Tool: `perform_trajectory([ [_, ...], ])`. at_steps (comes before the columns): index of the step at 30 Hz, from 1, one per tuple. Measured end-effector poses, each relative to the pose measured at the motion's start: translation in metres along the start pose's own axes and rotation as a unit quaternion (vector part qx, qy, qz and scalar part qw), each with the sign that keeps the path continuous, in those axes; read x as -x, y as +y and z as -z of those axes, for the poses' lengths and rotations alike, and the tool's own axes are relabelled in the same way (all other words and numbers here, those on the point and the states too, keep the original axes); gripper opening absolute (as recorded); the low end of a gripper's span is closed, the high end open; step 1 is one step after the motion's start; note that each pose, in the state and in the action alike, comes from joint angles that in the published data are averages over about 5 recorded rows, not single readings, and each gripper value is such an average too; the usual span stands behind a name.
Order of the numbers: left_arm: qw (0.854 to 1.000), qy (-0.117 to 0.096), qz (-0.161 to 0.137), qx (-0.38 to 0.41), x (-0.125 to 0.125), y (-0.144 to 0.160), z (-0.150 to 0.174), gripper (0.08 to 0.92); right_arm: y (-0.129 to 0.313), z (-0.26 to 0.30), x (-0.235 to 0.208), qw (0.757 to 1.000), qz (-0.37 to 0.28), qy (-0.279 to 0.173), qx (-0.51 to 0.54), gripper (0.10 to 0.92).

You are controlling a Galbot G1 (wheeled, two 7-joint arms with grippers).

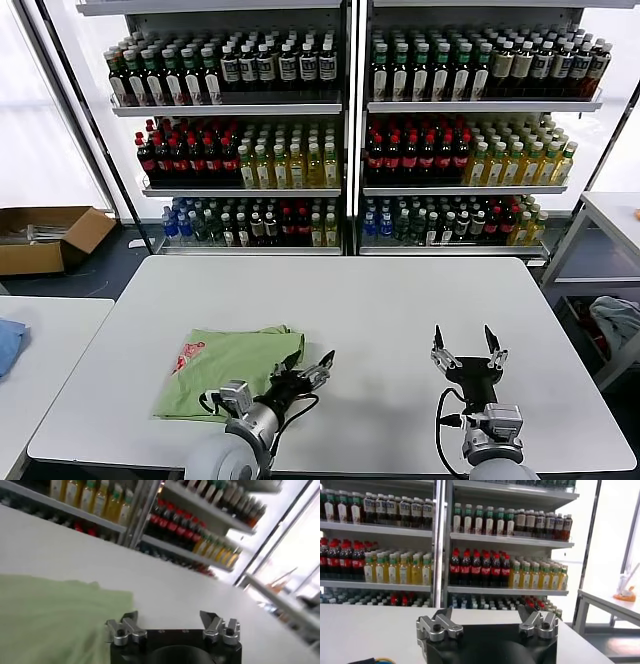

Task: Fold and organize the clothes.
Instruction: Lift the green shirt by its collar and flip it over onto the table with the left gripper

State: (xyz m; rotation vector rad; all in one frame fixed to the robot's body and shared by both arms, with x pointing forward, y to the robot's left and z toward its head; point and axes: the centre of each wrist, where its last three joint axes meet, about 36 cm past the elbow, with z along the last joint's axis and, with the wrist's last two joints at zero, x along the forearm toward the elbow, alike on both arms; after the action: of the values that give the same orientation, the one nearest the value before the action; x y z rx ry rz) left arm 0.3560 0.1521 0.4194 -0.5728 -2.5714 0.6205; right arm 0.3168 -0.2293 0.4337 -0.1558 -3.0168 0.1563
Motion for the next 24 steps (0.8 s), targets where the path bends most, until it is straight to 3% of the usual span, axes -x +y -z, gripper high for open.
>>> perform_trajectory([
  [3, 1.000, -0.021, -0.005, -0.008, -0.007, -0.001, 0.013, 0.819, 0.001, -0.001, 0.002, 1.000, 0.003, 0.000, 0.000, 0.823],
  [6, 0.999, -0.042, 0.008, 0.006, -0.015, 0.007, 0.025, 0.822, 0.001, -0.001, 0.005, 1.000, 0.008, -0.001, 0.001, 0.823],
  [11, 0.993, -0.063, 0.074, 0.068, -0.033, 0.039, 0.041, 0.823, 0.003, 0.003, 0.013, 1.000, 0.019, -0.004, 0.002, 0.823],
  [17, 0.975, -0.069, 0.164, 0.131, -0.057, 0.086, 0.055, 0.823, 0.006, 0.008, 0.026, 0.999, 0.031, -0.011, 0.004, 0.823],
  [24, 0.962, -0.066, 0.216, 0.153, -0.068, 0.123, 0.059, 0.823, 0.010, 0.010, 0.030, 0.999, 0.038, -0.014, 0.009, 0.823],
])
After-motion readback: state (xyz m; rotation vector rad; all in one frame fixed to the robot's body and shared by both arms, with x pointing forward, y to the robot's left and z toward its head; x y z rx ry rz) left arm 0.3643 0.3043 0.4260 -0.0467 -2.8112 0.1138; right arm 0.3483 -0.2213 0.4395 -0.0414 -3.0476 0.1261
